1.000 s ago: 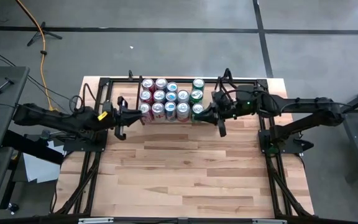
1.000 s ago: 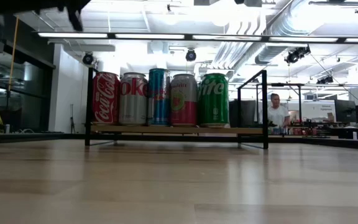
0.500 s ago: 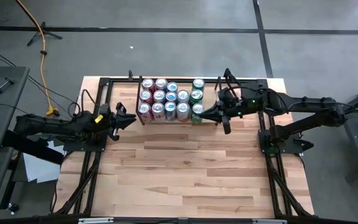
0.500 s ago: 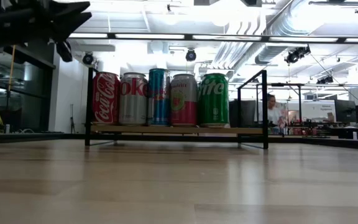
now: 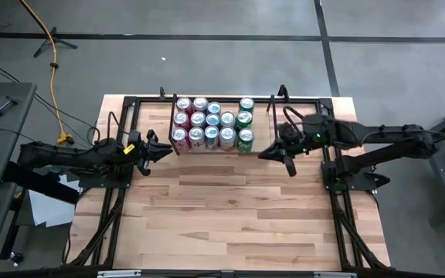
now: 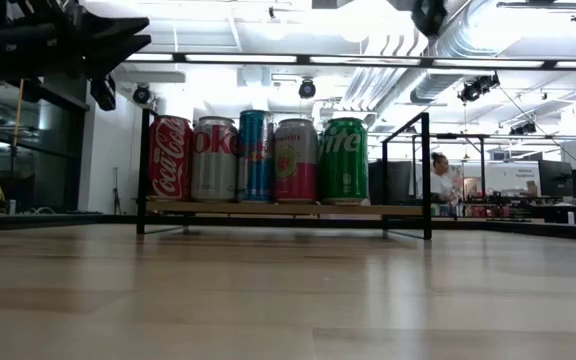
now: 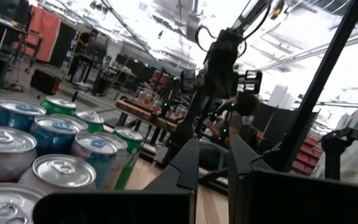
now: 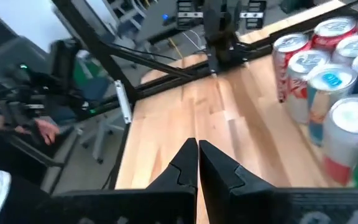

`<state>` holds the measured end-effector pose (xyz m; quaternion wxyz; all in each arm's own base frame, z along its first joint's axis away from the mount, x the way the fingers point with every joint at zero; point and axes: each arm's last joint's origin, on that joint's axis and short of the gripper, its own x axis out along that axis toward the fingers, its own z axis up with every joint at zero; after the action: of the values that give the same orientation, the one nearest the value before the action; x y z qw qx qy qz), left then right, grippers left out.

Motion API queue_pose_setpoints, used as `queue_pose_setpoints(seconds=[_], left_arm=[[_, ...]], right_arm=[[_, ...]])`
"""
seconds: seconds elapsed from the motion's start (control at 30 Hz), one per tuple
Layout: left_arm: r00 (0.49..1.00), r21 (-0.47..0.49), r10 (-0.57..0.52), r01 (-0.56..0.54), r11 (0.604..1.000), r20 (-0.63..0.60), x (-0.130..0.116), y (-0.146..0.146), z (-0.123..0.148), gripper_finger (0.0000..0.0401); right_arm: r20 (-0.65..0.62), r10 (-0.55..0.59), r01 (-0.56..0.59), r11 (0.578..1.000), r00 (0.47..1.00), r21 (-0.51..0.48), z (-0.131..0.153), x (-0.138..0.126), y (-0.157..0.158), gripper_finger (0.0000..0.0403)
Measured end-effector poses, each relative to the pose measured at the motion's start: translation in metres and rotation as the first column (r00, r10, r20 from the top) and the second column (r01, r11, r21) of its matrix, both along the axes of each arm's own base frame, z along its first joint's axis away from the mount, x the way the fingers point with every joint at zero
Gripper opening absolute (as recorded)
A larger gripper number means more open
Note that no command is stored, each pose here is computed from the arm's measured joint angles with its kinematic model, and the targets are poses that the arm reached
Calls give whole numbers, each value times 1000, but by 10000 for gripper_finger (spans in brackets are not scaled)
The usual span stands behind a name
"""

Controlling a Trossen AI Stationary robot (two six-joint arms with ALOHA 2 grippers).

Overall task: Place canned beverage on shelf
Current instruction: Return to Home Position

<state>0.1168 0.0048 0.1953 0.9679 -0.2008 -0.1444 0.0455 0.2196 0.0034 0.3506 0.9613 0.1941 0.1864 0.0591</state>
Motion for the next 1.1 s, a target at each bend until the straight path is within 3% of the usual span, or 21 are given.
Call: queue_pose_setpoints(seconds=[0.2, 0.47, 0.57, 0.7, 0.8, 0.93, 1.1], left_arm=[[1000, 0, 0, 0, 1000, -20, 0, 0, -2, 3], [1000, 0, 0, 0, 1000, -27, 1, 0, -3, 3], [999, 0, 0, 0, 1000, -33, 1, 0, -3, 3], [999, 0, 0, 0, 1000, -41, 1, 0, -4, 3], [999, 0, 0, 0, 1000, -50, 1, 0, -5, 3], [999, 0, 0, 0, 1000, -51, 1, 0, -5, 3], [998, 0, 0, 0, 1000, -59, 1, 0, -5, 3]], right_arm=[[213, -17, -4, 995, 977, 100, -67, -31, -1, 0], [440, -60, 43, 998, 896, 49, -121, -65, -8, 0], [471, -48, 29, 998, 881, 46, -139, -72, -4, 0], [465, -49, 43, 999, 884, 23, -161, -79, 1, 0], [416, -99, 117, 993, 904, -18, -177, -82, -1, 0], [245, -131, 154, 985, 961, -75, -195, -82, -2, 0], [45, -132, 136, 985, 990, -104, -214, -86, -2, 0]])
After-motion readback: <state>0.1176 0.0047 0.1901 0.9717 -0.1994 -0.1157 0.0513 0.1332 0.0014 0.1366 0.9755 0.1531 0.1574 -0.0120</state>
